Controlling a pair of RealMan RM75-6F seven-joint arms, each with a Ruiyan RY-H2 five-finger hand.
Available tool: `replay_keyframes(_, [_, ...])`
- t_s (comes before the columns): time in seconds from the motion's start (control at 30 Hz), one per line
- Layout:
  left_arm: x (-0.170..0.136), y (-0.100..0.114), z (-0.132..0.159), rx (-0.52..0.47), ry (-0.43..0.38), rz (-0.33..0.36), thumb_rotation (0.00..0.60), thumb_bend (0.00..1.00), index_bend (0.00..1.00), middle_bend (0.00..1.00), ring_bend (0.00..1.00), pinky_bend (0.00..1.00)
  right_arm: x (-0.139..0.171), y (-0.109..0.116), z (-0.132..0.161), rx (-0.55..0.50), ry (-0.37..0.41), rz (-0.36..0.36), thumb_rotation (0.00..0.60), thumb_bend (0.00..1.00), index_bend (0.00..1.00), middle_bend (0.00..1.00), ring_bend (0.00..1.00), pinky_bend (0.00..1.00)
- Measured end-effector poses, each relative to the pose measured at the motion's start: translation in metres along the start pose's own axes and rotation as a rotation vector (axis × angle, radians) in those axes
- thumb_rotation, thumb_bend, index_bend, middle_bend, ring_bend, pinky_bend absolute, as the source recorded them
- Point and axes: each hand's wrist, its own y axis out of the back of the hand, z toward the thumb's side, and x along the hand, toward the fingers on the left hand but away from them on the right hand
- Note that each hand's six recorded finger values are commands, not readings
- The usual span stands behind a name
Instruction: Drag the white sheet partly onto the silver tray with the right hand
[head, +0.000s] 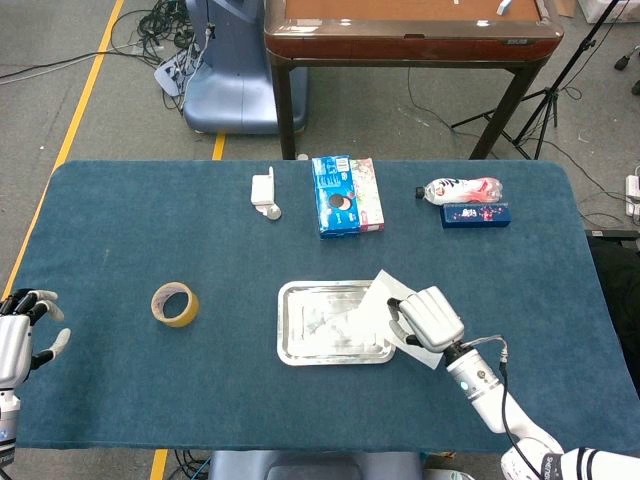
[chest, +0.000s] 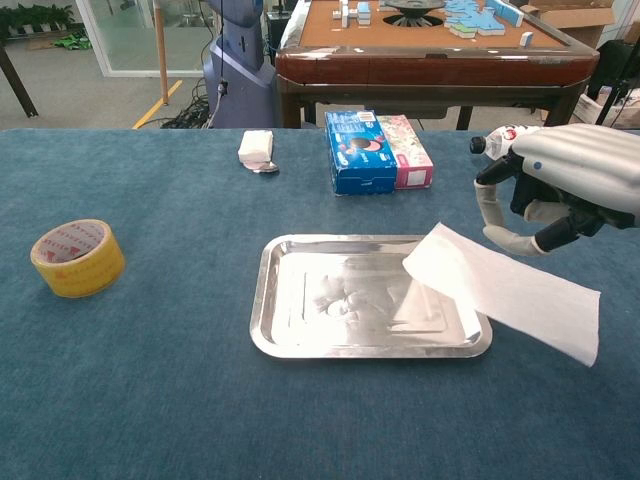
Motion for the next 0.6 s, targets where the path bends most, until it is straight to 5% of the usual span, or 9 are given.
replay_keyframes(0.6, [0.000,-0.002,0.002,0.003,-0.006,-0.010,0.600,0.25,0.56,0.36,0.23,0.32,0.010,0.015,-0.024,-0.020,-0.045,-0.080,0.600,0.69,0.58,1.00,1.00,1.00])
